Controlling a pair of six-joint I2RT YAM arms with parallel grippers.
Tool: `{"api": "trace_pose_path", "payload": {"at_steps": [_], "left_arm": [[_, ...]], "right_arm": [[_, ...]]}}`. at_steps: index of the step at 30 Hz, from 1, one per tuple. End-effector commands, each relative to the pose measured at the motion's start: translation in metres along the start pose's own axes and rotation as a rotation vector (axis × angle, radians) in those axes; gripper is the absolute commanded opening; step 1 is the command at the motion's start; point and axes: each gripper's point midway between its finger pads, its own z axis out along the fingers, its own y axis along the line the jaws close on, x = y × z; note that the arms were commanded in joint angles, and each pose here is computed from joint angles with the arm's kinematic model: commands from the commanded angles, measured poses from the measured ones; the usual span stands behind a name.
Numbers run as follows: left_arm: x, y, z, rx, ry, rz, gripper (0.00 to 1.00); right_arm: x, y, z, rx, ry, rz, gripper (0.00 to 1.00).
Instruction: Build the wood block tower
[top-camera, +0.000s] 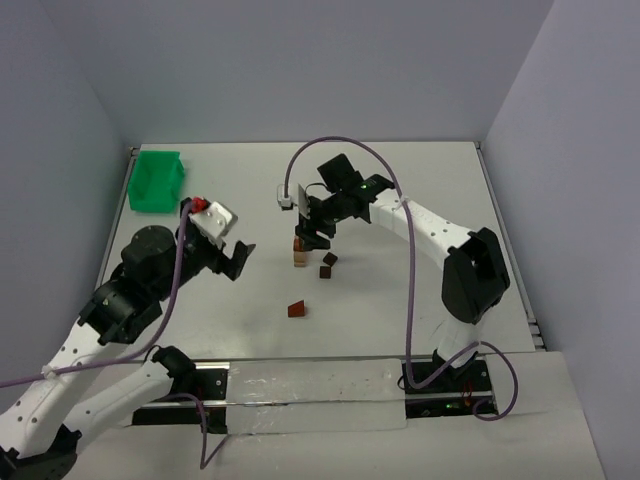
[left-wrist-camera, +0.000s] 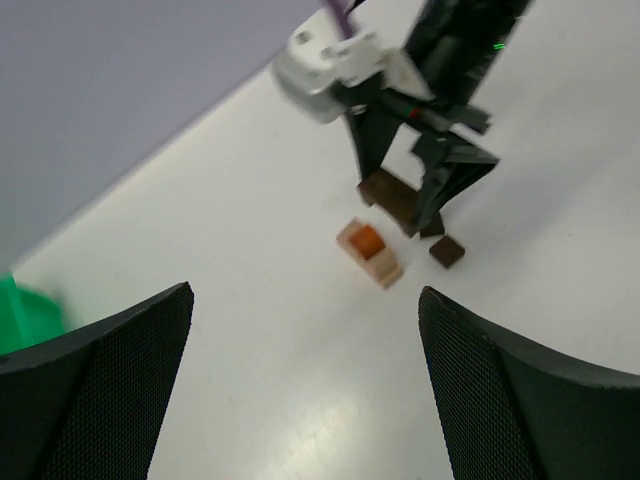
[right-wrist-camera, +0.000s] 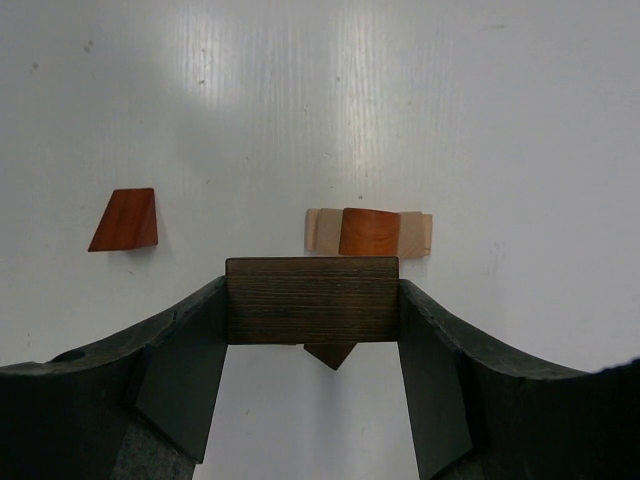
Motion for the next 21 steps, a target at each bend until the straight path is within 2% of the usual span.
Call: {"api": "trace_pose_path", "payload": {"at_steps": [1,4,10,17,21], "left_arm": [[0.040,0.009,-0.003,-0.005,0.245,-0.312,0.99],[0.048,0.021,0.001,-0.007,0.284,-0.416,0.99],[0.043,0.043,0.016,-0.033,0.245,-0.530,0.99],[0.034,0.056,0.022,-0.020,0.171,-0.582,0.99],[0.038,0.054,0.024,-0.006,0.191,-0.604,0.99]], "right_arm": [[-0.019,-0.023,0.004,0.026,-0.035,-0.052,0.24],[-0.016,-0.028,0.014,0.027,-0.041,-0.029,0.24],[-0.011,-0.030,0.024,0.040,-0.058,0.008,0.24],[-0.009,-0.037,0.036,0.058,-0.080,0.037,0.24],[-0.004,-0.036,0.040,0.053,-0.079,0.043,0.24]]}}
